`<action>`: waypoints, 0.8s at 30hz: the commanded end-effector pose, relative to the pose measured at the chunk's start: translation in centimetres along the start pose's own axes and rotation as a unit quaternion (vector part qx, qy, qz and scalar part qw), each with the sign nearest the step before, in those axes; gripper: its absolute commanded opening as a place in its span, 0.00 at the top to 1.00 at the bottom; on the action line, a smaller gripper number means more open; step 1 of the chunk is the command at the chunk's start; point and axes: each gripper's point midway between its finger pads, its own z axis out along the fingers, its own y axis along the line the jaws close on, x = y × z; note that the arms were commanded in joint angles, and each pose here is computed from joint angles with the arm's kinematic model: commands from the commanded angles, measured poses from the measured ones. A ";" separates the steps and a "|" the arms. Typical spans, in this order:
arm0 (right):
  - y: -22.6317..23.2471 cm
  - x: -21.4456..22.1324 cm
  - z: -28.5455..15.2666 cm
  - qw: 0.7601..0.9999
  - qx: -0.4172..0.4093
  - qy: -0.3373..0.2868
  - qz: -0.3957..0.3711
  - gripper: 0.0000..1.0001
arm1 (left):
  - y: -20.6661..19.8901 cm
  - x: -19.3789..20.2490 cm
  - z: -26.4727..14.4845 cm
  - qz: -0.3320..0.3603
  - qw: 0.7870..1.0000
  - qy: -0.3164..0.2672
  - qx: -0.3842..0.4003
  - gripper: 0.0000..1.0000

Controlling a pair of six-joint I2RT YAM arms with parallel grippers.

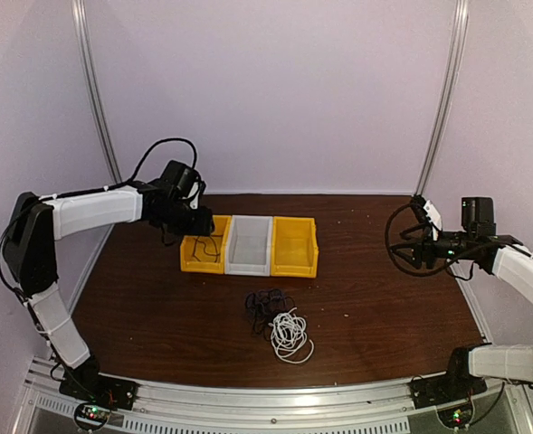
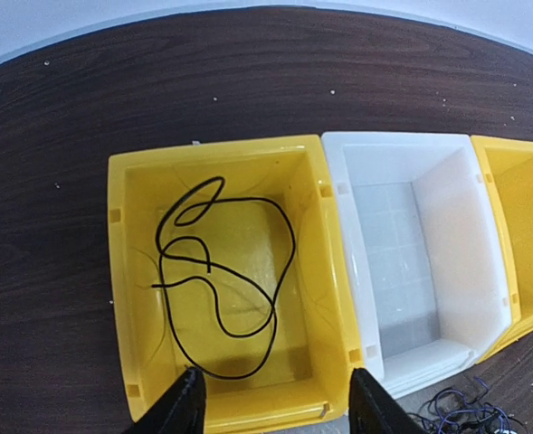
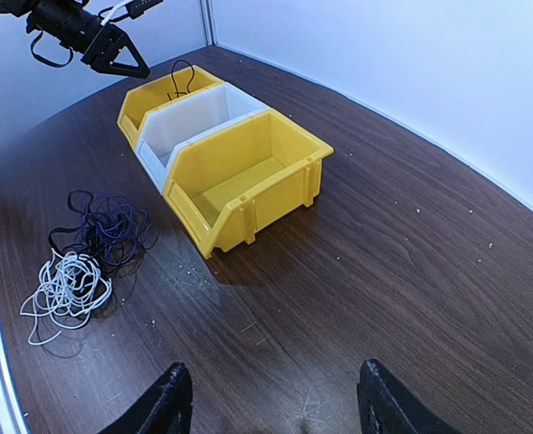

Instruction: Untangle the cables

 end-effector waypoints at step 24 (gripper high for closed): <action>8.7 -2.9 6.2 0.979 -0.140 0.085 -0.122 0.53 | -9.4 -2.4 -5.9 0.135 0.967 -0.101 0.193 0.52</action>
